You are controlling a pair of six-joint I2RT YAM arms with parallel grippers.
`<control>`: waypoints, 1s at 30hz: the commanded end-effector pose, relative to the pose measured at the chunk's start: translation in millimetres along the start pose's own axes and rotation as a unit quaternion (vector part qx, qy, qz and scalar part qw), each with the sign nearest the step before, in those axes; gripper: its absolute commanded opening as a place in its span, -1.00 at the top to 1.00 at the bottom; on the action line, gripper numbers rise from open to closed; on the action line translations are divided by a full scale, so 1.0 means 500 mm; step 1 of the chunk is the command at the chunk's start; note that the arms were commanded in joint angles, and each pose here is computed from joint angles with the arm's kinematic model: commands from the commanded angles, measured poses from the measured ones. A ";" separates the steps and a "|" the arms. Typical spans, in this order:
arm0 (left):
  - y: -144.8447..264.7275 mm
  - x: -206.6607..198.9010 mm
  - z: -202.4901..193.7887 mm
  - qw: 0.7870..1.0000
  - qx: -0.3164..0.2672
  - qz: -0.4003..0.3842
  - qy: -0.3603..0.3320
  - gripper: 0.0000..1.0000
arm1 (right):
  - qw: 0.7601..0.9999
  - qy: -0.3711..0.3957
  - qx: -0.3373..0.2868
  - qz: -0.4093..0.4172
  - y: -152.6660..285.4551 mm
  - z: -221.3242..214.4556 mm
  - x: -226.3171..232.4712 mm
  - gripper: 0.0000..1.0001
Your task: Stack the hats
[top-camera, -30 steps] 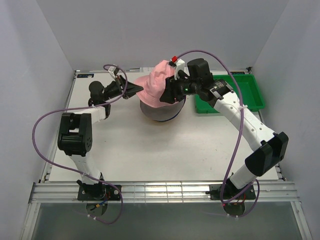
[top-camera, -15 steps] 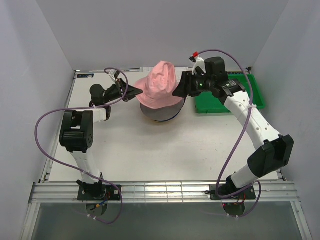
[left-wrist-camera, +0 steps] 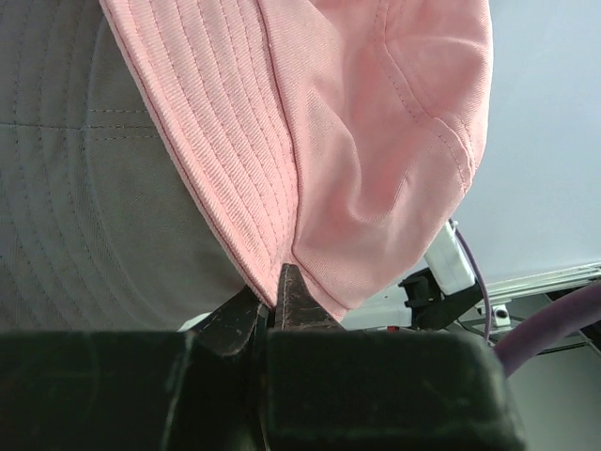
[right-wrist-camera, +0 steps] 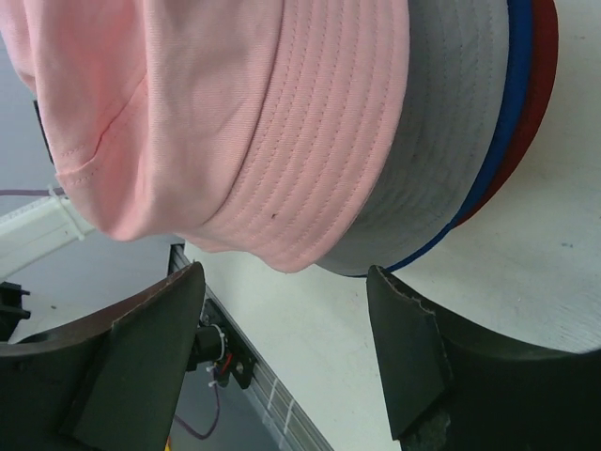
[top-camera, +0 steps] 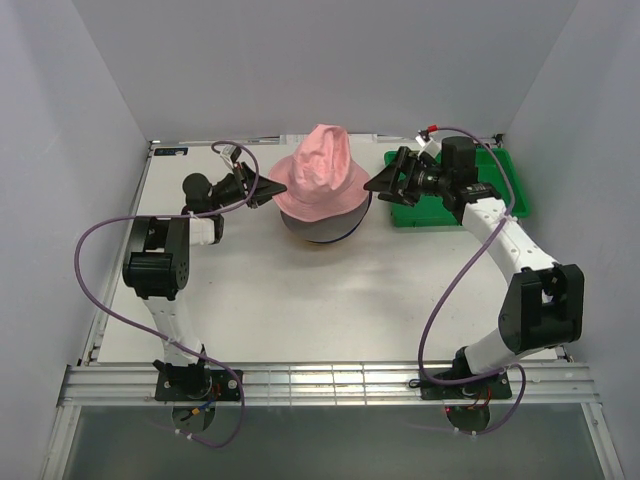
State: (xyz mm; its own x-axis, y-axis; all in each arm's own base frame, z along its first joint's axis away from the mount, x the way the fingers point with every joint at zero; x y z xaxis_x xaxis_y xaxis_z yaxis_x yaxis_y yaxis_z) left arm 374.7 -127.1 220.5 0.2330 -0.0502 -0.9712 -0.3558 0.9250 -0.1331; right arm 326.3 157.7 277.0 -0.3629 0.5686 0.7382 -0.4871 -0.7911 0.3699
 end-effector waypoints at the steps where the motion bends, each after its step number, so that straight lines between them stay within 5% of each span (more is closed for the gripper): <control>1: 0.009 -0.003 -0.007 1.000 0.012 -0.005 -0.025 1.00 | 0.996 -0.017 -0.046 0.070 0.001 0.031 0.025 -0.51; 13: 0.014 0.021 -0.013 1.000 0.013 0.004 -0.016 1.00 | 0.993 -0.069 -0.062 0.069 -0.046 0.020 -0.031 -0.49; 20: 0.016 0.029 -0.018 1.000 0.013 0.008 -0.013 1.00 | 0.992 -0.088 -0.062 0.066 -0.064 0.018 -0.051 -0.28; 30: 0.017 0.042 -0.021 1.000 0.012 0.017 -0.008 1.00 | 0.992 -0.100 -0.051 0.052 -0.080 0.008 -0.075 0.47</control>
State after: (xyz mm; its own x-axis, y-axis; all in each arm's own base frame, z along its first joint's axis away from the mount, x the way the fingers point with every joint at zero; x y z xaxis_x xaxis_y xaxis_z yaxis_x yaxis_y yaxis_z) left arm 370.8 -126.6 201.9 0.2198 -0.0304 -0.9751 -0.3607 0.9262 -0.1102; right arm 357.6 166.8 236.7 -0.2284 0.4189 0.8788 -0.5257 -0.8129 0.2508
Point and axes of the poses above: each gripper's point midway between its finger pads, its own y axis back along the fingers, its own x axis along the line the jaws close on, z = x × y, the point moved 8 cm from there along y, back along the fingers, and after that the axes turned 4 degrees about y, right-handed, at the moved point
